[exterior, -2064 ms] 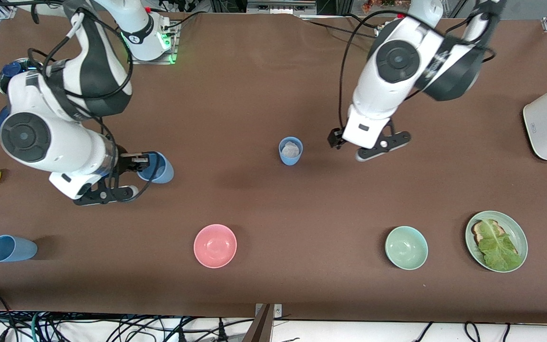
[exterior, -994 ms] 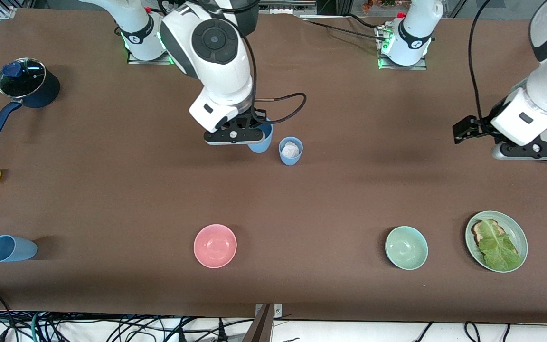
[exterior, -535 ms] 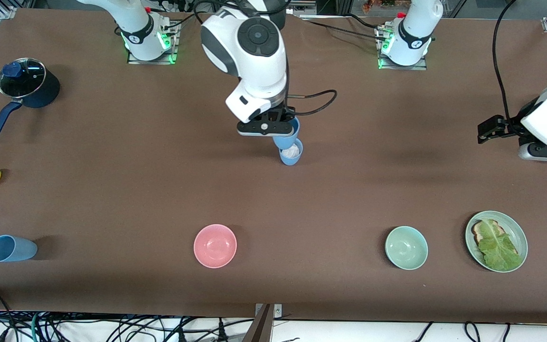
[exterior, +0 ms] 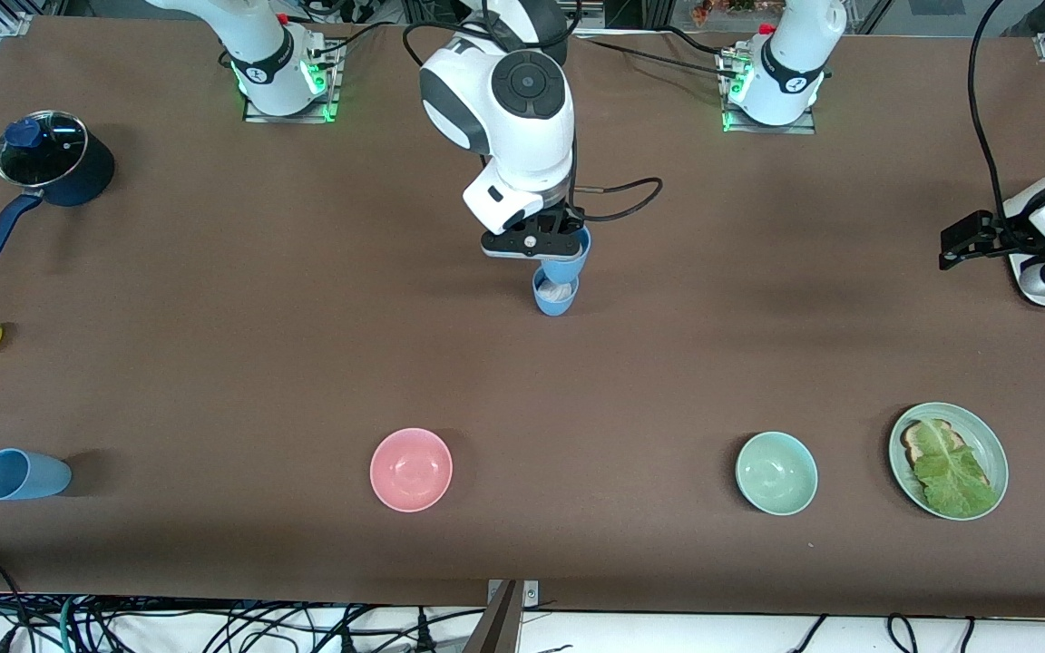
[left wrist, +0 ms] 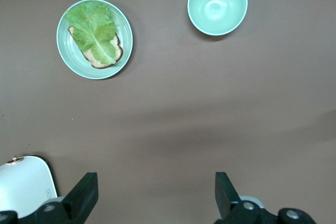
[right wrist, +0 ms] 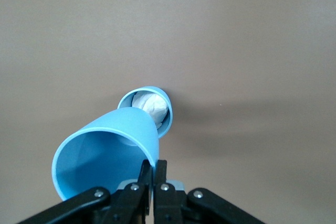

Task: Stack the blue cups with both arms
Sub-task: 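Lower the blue cup onto the tissue cup and open the right gripper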

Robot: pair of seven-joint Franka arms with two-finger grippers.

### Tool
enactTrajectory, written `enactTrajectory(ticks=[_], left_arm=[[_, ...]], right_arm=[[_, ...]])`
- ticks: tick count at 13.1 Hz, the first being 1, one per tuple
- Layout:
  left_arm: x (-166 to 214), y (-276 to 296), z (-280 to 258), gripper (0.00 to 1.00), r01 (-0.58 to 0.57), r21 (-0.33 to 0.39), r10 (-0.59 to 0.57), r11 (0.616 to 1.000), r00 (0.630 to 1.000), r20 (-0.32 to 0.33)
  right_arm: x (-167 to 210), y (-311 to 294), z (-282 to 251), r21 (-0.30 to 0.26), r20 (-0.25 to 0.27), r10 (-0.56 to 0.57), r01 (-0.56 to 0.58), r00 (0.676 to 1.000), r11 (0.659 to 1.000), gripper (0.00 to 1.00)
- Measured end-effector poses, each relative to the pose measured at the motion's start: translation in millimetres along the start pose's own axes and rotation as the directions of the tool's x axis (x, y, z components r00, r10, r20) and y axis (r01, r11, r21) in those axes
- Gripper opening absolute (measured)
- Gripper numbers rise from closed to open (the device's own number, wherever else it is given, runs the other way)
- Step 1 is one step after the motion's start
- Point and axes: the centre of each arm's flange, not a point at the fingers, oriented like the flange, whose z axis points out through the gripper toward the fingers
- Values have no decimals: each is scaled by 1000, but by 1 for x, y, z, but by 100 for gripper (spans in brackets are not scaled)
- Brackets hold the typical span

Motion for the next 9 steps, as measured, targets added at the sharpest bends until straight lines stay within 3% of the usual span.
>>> enactTrajectory(ticks=[9], left_arm=[[-6,-12,-15,99,26,-10,-26,1000,1000,6]], right_arm=[[3,5,32,0,-31,-4,4,1000,1000,4]])
